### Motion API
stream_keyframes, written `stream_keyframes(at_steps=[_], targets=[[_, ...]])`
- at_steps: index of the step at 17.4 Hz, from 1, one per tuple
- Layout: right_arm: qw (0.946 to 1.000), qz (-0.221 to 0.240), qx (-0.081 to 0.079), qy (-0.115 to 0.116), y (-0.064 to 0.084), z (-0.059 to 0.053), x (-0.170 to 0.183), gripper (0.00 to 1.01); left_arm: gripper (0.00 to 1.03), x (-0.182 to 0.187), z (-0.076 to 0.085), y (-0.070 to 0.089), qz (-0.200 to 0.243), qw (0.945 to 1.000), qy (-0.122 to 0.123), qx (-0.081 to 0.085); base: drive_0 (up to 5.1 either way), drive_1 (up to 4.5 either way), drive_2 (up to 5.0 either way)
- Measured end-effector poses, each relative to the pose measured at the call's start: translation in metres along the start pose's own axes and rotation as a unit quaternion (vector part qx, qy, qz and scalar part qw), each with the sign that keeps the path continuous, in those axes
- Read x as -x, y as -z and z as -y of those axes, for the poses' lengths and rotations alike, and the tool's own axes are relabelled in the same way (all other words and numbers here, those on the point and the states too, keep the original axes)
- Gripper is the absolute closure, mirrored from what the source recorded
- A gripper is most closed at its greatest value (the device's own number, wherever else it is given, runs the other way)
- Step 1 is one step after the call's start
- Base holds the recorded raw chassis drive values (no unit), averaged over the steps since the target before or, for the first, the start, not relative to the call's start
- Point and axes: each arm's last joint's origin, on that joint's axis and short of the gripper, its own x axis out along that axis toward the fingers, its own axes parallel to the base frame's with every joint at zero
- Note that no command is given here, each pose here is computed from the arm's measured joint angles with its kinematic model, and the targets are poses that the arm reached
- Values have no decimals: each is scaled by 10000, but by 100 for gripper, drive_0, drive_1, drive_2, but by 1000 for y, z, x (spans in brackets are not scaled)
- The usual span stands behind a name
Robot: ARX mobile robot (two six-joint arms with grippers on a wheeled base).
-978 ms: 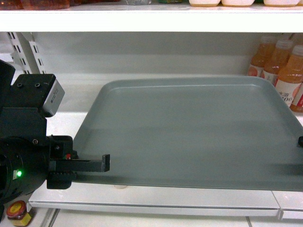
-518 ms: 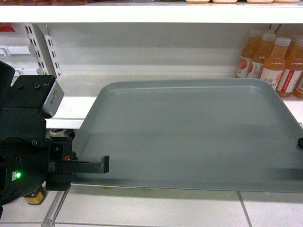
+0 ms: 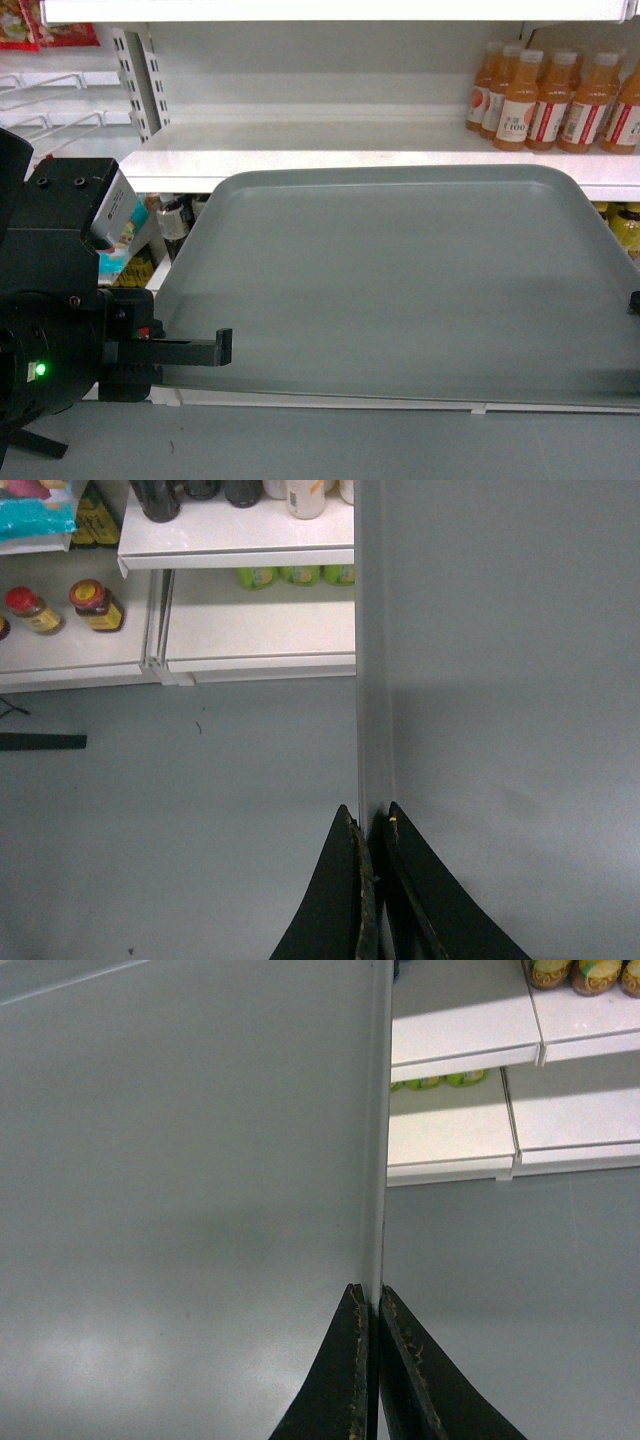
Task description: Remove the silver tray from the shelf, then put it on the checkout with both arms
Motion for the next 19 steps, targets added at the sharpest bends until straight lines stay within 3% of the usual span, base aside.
stream_keyframes(at_steps=[19], targets=[[10000,10,0,-6,0,0,0,99,100,0,0,0,-4,10000,-16,-14,12,-420,444]])
